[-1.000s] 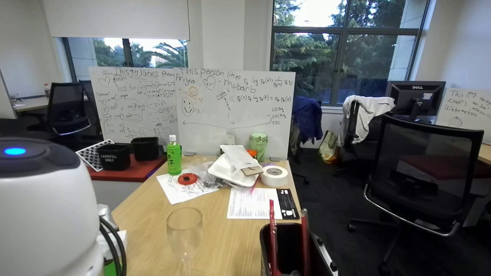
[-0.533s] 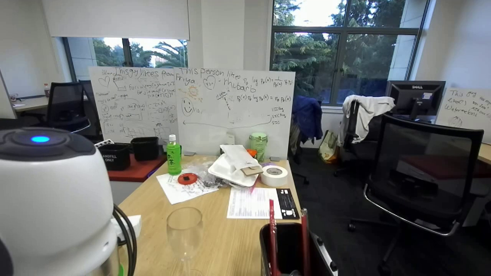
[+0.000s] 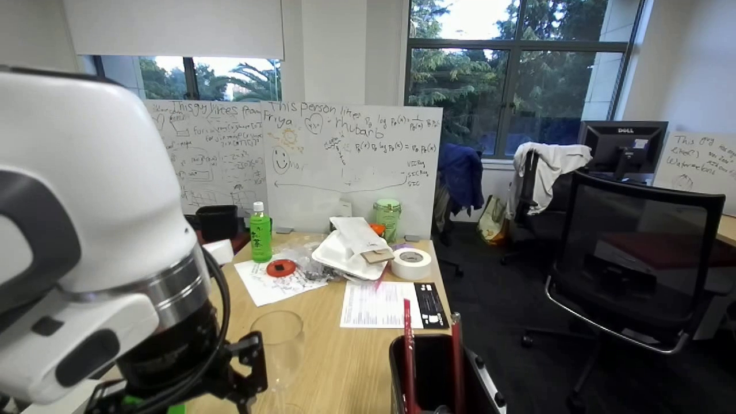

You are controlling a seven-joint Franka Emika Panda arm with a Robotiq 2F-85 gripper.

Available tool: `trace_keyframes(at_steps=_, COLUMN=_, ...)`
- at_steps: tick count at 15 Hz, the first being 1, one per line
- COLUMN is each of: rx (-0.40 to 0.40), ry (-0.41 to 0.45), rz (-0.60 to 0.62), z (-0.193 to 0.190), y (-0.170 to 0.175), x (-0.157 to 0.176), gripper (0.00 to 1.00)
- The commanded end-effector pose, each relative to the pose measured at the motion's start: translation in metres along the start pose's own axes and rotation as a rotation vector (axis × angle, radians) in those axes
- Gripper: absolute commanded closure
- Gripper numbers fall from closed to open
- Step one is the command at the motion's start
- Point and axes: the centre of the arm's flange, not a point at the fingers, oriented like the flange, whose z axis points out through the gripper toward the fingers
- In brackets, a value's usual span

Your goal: Pick up the bowl and put it on the right side of the table

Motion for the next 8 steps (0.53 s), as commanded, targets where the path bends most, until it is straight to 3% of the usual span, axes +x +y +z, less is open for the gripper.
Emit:
trace_keyframes(at_steps=1, rx=0.051, ry=-0.062, rz=-0.072, z=-0.043, y=-0.002, x=-0.008, gripper=0.0)
trace_keyframes(at_steps=3, rx=0.05, ry=-0.155, rz=-0.181, z=-0.067, y=-0.002, x=-0.018, gripper=0.0)
trace_keyframes(at_steps=4, rx=0.076, ry=-0.103, rz=-0.104, z=-0.057, y=-0.004, x=-0.021, gripper=0.02)
trace_keyframes(at_steps=8, rx=0.071, ry=-0.143, rz=-0.165, z=-0.072, y=0.004, x=-0.027, gripper=0.0)
